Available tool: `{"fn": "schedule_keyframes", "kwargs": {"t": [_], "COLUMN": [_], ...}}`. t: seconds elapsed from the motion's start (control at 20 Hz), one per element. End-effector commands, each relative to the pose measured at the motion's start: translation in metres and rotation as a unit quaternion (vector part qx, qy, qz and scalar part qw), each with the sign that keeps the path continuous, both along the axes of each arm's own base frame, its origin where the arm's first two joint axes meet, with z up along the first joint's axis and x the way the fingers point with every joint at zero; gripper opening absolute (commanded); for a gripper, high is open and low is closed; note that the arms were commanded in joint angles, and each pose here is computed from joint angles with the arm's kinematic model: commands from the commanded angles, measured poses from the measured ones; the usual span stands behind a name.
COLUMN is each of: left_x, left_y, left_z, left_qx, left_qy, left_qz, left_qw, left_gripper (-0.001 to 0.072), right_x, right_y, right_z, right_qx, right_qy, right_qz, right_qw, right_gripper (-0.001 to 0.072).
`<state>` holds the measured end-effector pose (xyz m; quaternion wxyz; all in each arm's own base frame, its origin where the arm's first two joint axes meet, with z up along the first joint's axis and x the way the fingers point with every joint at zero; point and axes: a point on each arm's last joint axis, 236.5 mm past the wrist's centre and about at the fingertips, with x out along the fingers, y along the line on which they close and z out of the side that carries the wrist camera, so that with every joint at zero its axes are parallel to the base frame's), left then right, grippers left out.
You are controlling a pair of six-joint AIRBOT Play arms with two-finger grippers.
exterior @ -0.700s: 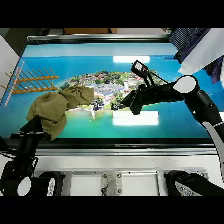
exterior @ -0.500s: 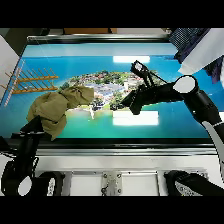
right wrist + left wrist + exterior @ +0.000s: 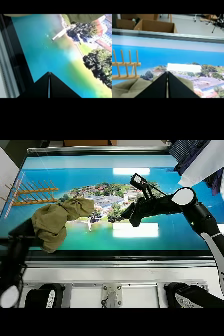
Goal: Fold the clothes and pants, and hang the long-sleeved shirts on hangers.
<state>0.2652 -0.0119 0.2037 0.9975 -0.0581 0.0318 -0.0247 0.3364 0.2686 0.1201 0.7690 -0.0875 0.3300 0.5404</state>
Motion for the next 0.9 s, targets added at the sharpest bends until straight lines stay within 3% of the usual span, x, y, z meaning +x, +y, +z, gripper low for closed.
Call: {"fn": "schedule_keyframes", "kwargs": {"t": [0.0,0.1,0.25,0.4,0.6,0.65,0.7,0.75,0.85], "left_x": [0.031,0.052,0.080,0.109,0.132,0.132,0.134,0.138,0.149], "left_y": [-0.008,-0.015,-0.022,-0.017,0.015,0.016,0.016,0.016,0.017], "left_z": [0.032,0.036,0.027,0.013,-0.039,-0.058,-0.077,-0.095,-0.129], "left_qx": [0.007,0.013,0.022,0.034,0.074,0.074,0.074,0.074,0.097], "left_qy": [0.094,0.189,0.327,0.396,0.459,0.478,0.491,0.498,0.500], "left_qz": [-0.021,-0.040,-0.066,-0.067,-0.019,-0.020,-0.022,-0.024,-0.037], "left_qw": [0.995,0.981,0.943,0.915,0.885,0.875,0.868,0.864,0.860], "left_gripper": [0.0015,0.0015,0.0016,0.0015,0.0017,0.0071,0.0463,0.0716,0.0718], "right_x": [0.000,-0.001,-0.007,-0.010,0.028,0.029,0.029,0.026,0.014], "right_y": [0.000,0.002,0.018,0.022,-0.082,-0.110,-0.127,-0.138,-0.141], "right_z": [-0.001,0.001,0.024,0.039,0.017,0.022,0.031,0.042,0.056], "right_qx": [0.000,0.005,0.068,0.097,-0.097,-0.133,-0.145,-0.147,-0.139], "right_qy": [0.001,0.003,0.026,0.045,0.013,-0.007,-0.019,-0.029,-0.034], "right_qz": [0.000,0.000,0.002,-0.006,-0.207,-0.250,-0.283,-0.305,-0.311], "right_qw": [1.000,1.000,0.997,0.994,0.973,0.959,0.948,0.941,0.940], "right_gripper": [0.0015,0.0015,0.0015,0.0011,0.0010,0.0010,0.0010,0.0011,0.0011]}}
